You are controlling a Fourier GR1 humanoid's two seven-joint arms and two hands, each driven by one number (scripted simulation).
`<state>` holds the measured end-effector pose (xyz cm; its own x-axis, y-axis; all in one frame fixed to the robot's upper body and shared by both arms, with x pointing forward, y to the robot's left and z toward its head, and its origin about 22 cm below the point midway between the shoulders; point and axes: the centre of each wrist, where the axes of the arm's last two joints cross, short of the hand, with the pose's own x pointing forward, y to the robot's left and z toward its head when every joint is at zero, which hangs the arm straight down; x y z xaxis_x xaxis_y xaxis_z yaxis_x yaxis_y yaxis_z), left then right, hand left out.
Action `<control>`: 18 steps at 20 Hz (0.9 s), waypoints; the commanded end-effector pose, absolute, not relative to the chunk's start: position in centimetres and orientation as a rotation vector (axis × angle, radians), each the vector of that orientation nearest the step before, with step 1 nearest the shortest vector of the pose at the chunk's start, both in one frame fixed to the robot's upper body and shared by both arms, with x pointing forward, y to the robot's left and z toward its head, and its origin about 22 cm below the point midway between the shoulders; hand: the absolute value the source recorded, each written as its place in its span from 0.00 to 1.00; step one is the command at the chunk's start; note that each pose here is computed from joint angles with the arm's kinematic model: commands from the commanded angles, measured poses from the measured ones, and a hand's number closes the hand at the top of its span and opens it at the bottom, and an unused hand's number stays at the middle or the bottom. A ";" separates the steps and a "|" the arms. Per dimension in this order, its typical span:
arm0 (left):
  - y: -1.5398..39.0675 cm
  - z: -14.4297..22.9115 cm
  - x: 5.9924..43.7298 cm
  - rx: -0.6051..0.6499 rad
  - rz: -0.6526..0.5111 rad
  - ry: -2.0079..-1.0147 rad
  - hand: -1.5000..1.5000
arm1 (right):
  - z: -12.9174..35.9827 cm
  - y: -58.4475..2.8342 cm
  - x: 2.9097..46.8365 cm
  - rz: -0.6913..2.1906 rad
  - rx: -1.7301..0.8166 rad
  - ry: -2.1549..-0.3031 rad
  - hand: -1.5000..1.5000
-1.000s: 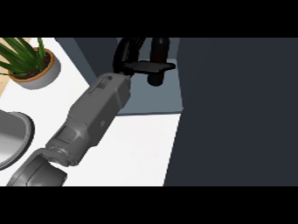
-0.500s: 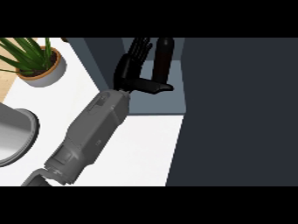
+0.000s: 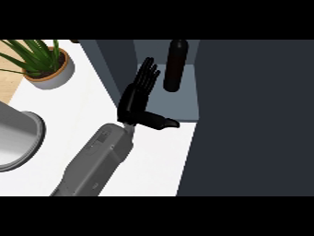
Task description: Pick up the wine, place it into the cabinet and close the cabinet
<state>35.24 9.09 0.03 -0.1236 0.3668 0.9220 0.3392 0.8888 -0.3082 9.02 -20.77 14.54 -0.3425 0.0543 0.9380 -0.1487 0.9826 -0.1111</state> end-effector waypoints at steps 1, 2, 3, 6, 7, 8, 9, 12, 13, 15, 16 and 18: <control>10.0 -0.3 32.1 -0.566 0.046 -1.733 0.00 | 18.7 -20.9 6.4 0.146 0.171 -1.928 0.00; 10.0 -0.6 31.2 -0.553 0.050 -1.706 0.00 | 18.7 -20.8 6.3 0.150 0.163 -1.925 0.00; 10.7 -0.8 30.4 -0.560 0.063 -1.720 0.00 | 19.0 -21.1 6.4 0.159 0.157 -1.930 0.00; 10.9 -1.2 28.9 -0.560 0.078 -1.697 0.00 | 19.7 -21.1 6.1 0.185 0.169 -1.950 0.00; 11.6 -0.4 28.3 -0.575 0.085 -1.695 0.00 | 19.4 -21.1 6.1 0.185 0.161 -1.945 0.00; 13.9 -1.0 26.9 -0.578 0.096 -1.703 0.00 | 18.0 -20.9 6.7 0.175 0.138 -1.943 0.00; 12.5 -1.2 26.2 -0.571 0.130 -1.716 0.00 | 19.7 -21.4 5.8 0.201 0.167 -1.924 0.00; 14.1 -1.0 25.0 -0.594 0.155 -1.703 0.00 | 19.1 -21.4 6.2 0.266 0.184 -1.926 0.00; 16.0 -2.1 25.1 -0.602 0.151 -1.709 0.00 | 19.8 -21.1 5.8 0.301 0.200 -1.906 0.00; 16.3 -2.8 22.7 -0.574 0.159 -1.716 0.00 | 19.1 -21.1 6.0 0.320 0.202 -1.904 0.00; 18.4 -1.6 23.3 -0.574 0.148 -1.724 0.00 | 19.6 -21.2 5.7 0.342 0.229 -1.908 0.00; 19.2 -2.4 22.0 -0.551 0.154 -1.744 0.00 | 18.9 -21.1 6.0 0.373 0.285 -1.885 0.00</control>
